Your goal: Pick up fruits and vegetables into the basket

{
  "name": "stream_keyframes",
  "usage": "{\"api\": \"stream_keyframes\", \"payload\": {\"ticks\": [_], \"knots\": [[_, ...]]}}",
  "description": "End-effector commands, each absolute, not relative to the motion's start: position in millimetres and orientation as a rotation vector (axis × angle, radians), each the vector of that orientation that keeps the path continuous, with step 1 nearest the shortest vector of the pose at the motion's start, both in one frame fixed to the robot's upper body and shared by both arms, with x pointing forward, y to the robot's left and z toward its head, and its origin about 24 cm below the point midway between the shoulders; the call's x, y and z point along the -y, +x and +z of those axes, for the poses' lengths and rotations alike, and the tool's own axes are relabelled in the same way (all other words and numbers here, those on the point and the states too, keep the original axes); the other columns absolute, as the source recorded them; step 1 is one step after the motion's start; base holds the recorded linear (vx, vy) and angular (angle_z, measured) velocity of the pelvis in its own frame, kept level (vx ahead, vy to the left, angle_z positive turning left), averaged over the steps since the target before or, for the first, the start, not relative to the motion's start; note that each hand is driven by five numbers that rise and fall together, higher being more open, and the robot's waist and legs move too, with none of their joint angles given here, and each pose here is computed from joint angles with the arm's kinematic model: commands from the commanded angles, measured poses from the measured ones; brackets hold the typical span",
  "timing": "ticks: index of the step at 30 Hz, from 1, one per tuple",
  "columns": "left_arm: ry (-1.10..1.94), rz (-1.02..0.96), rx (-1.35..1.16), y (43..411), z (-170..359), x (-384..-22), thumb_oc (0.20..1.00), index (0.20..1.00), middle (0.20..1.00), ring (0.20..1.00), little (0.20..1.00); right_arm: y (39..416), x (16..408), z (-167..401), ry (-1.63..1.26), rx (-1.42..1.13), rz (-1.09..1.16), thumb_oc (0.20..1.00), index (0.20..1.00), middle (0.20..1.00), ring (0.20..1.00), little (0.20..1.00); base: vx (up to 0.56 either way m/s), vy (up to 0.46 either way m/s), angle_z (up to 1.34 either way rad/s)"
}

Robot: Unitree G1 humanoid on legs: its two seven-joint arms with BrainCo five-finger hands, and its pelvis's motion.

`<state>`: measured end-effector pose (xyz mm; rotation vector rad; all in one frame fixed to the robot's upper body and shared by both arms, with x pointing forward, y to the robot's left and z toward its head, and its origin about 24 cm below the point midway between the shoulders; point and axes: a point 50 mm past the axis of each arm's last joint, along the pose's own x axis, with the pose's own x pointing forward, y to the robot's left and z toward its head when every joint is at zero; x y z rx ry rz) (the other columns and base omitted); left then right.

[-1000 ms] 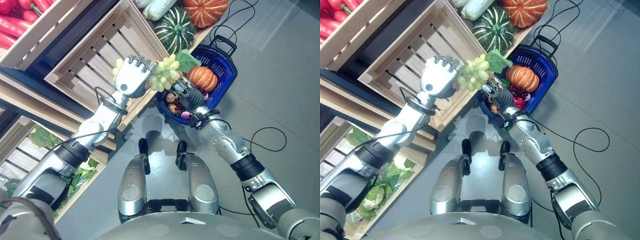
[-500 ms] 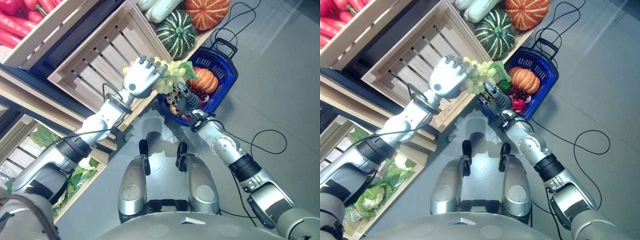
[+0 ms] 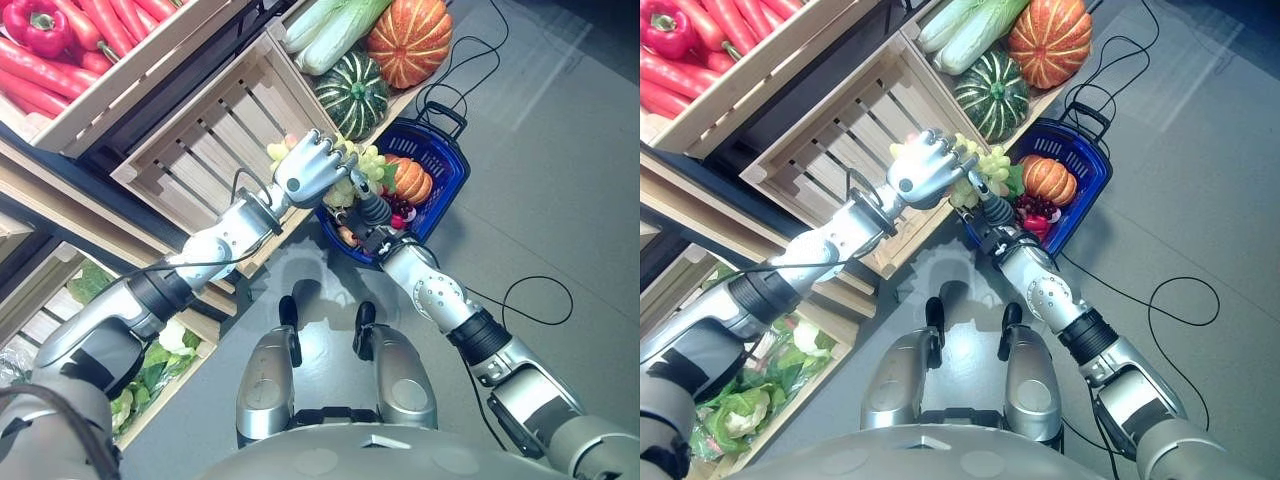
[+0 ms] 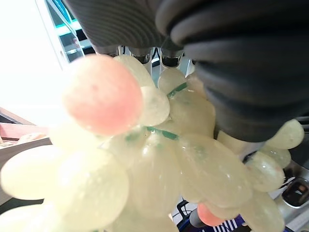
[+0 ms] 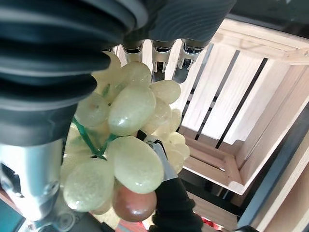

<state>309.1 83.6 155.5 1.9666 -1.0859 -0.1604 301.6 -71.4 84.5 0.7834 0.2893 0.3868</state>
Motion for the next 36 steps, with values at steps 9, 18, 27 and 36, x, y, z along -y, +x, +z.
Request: {"api": "stream_keyframes", "payload": {"ticks": [9, 18, 27, 36], "knots": [[1.885, -0.391, 1.230, 280.9, 142.9, -39.2, 0.200, 0.200, 0.200, 0.200, 0.200, 319.4, 29.7, 184.1, 0.963, 0.018, 0.509, 0.200, 0.200, 0.200, 0.200, 0.200, 0.02, 0.004, 0.00], [1.781, -0.435, 1.041, 316.6, 230.6, -40.3, 0.200, 0.200, 0.200, 0.200, 0.200, 332.0, 21.9, 217.4, 0.939, 0.049, 0.488, 0.200, 0.200, 0.200, 0.200, 0.200, 0.09, 0.047, 0.01], [1.722, -0.345, 0.895, 350.6, 278.7, -35.3, 0.200, 0.200, 0.200, 0.200, 0.200, 337.3, 6.4, 259.4, 0.938, 0.131, 0.581, 0.200, 0.200, 0.200, 0.200, 0.200, -0.06, 0.034, -0.06], [1.665, -0.332, 0.823, 361.0, 297.5, -42.2, 1.000, 1.000, 1.000, 1.000, 1.000, 338.1, 7.5, 278.2, 0.909, 0.220, 0.620, 0.200, 0.200, 0.200, 0.200, 0.200, -0.01, 0.003, -0.02]]}}
